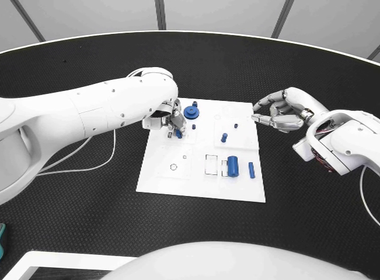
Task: Assemble the parts on the task board
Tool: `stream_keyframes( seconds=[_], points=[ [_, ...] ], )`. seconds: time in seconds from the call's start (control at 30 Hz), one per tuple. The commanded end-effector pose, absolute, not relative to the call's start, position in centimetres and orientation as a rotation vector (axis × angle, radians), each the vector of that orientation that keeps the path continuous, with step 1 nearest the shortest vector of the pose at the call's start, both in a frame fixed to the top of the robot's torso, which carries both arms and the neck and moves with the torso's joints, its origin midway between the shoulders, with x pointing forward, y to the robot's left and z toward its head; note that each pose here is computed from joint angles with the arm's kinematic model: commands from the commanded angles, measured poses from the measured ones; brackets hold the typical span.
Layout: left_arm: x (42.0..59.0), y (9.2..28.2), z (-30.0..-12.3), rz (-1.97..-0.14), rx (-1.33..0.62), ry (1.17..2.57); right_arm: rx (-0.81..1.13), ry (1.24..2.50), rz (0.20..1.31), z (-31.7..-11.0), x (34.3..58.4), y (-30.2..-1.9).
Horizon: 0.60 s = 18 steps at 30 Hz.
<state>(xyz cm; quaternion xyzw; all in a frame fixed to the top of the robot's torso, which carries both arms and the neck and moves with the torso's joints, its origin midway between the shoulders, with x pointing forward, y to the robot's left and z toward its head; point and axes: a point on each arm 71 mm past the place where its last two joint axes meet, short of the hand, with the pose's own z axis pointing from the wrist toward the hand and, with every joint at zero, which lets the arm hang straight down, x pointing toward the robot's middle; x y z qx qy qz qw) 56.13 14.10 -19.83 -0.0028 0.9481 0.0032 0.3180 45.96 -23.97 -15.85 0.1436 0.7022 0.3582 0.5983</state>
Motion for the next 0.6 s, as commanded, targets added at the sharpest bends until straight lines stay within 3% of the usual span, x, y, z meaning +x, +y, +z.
stream_keyframes(
  seconds=[0.03,0.6],
  points=[
    [56.09,14.44,-19.84,0.078,-0.023,2.498,0.333,1.629,0.831,-15.85,45.96,-23.97],
    [56.03,13.83,-19.87,0.066,-0.019,2.506,0.333,1.629,0.832,-15.84,45.94,-23.95]
  ],
)
